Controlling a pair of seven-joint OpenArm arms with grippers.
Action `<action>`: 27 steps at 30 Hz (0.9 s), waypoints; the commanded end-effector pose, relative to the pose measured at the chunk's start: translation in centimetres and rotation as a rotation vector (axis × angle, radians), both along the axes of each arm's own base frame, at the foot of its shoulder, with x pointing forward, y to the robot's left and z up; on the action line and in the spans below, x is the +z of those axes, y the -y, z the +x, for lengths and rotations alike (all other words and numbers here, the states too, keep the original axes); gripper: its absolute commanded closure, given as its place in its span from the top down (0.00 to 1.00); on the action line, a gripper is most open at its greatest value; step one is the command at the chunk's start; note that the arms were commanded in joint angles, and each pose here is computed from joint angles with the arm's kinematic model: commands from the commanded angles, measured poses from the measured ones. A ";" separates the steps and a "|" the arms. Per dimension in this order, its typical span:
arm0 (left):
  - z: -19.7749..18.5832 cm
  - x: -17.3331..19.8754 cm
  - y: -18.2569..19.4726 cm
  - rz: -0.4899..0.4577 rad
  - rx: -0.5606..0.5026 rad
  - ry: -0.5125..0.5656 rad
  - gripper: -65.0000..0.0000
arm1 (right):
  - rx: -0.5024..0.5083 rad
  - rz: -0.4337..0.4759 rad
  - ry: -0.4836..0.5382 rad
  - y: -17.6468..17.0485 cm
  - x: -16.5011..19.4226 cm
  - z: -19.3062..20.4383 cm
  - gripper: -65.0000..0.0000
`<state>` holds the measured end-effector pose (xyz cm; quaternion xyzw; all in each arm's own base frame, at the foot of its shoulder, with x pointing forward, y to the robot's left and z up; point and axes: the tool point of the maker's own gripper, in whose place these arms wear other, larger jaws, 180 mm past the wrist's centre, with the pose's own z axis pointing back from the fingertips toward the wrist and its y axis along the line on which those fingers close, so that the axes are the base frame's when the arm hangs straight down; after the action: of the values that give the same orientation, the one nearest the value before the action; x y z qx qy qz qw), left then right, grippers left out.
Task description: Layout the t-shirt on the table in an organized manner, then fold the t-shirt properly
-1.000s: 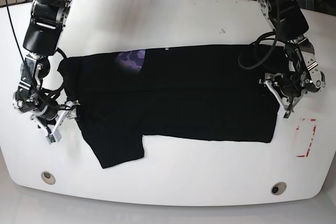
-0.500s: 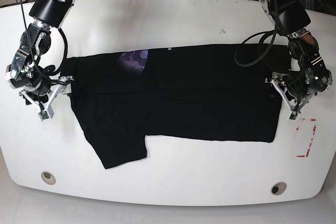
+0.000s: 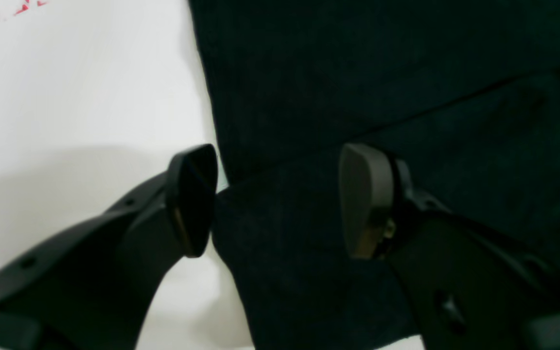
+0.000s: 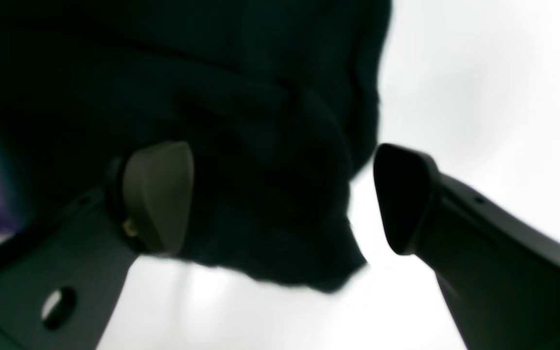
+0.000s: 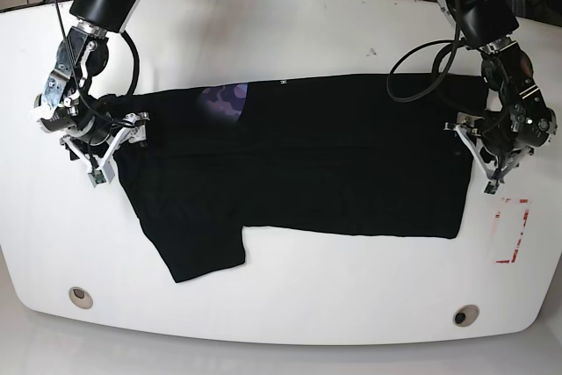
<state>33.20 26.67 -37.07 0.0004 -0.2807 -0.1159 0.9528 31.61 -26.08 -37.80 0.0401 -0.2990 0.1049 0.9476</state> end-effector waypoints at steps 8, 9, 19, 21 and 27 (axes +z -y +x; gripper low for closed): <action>1.2 1.8 -0.8 0.016 0.002 0.060 0.55 | -0.023 0.039 0.011 0.6 -0.7 0.6 0.74; 1.2 1.8 -0.8 0.016 0.002 0.060 0.55 | -0.023 0.039 0.008 0.7 -0.8 0.6 0.69; 1.1 1.7 -0.8 0.015 0.002 0.057 0.55 | -0.015 0.015 0.020 0.7 -0.3 0.2 0.12; 1.1 1.7 -0.7 0.013 0.002 0.057 0.55 | -0.007 -0.004 0.036 0.7 0.3 -0.1 0.08; 1.1 1.7 -0.7 0.013 0.002 0.057 0.55 | 0.021 -0.073 0.063 0.6 2.1 -1.3 0.09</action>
<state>33.14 27.09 -36.96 0.0042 -0.2805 -0.1143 0.9530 29.75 -26.13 -37.53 0.0216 -0.3021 0.1184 0.9457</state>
